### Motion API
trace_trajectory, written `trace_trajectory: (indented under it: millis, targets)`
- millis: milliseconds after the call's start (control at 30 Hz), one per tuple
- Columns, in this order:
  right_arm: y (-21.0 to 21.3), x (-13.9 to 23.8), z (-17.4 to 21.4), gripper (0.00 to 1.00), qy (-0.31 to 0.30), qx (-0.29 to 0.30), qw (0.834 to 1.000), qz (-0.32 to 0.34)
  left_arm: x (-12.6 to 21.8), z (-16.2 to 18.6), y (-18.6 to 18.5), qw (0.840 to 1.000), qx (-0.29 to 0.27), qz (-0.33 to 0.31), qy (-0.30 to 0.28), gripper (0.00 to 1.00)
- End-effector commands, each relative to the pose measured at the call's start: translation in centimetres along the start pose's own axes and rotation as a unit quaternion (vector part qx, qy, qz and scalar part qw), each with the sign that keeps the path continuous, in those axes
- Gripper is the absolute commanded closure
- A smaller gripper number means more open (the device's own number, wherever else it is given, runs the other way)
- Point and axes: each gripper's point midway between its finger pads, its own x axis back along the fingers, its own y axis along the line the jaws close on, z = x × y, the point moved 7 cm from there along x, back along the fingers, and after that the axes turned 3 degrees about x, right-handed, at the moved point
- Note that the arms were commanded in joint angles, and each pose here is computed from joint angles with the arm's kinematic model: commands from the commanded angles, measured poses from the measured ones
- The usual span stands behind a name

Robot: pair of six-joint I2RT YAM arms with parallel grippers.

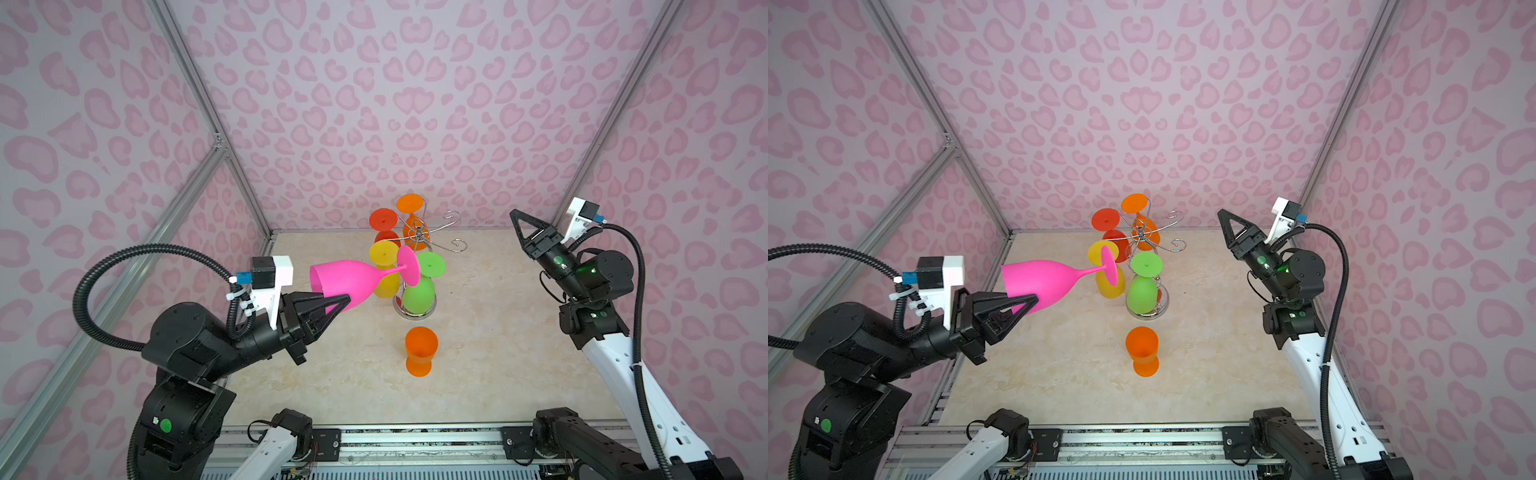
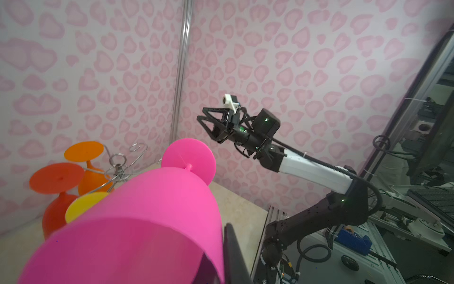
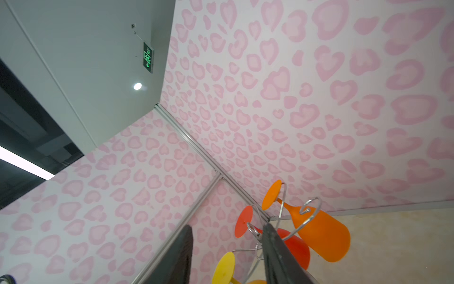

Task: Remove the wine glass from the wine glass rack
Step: 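Lower the pink glass to the table with the left gripper while the right draws back, then set the pink glass down beside the orange glass and open the left gripper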

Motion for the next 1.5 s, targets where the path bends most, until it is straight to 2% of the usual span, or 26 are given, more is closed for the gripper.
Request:
trace_trajectory:
  millis: [0,167,333,467,733,933,1267,1467]
  targets:
    - [-4.1,1.6,2.1,0.54,0.054,0.049,0.987,0.142,0.3,4.4,2.5,0.988,0.055,-0.092,0.114,0.98]
    - [-4.9,2.5,1.9,0.54,0.053,0.046,0.985,0.16,-0.2,7.2,5.0,0.967,0.087,-0.153,0.185,0.98]
    - [-6.0,2.4,2.5,0.54,0.051,0.026,0.984,0.166,-2.2,11.3,9.0,0.93,0.13,-0.22,0.263,0.98]
    - [-6.5,2.2,2.7,0.54,0.059,0.026,0.983,0.173,-4.3,13.8,10.3,0.913,0.134,-0.235,0.305,0.98]
    - [-7.5,1.7,3.3,0.54,0.069,0.015,0.981,0.178,-9.1,17.7,11.1,0.881,0.099,-0.258,0.385,0.98]
    - [-7.8,1.8,3.5,0.54,0.072,0.018,0.98,0.185,-10.6,19.3,11.9,0.867,0.1,-0.271,0.407,0.98]
    - [-8.3,1.5,3.9,0.54,0.078,0.009,0.979,0.187,-12.8,21.6,11.9,0.858,0.107,-0.258,0.43,0.98]
    - [-8.3,1.3,3.7,0.54,0.074,0.005,0.98,0.184,-13.3,22.7,12.3,0.847,0.106,-0.26,0.452,0.99]
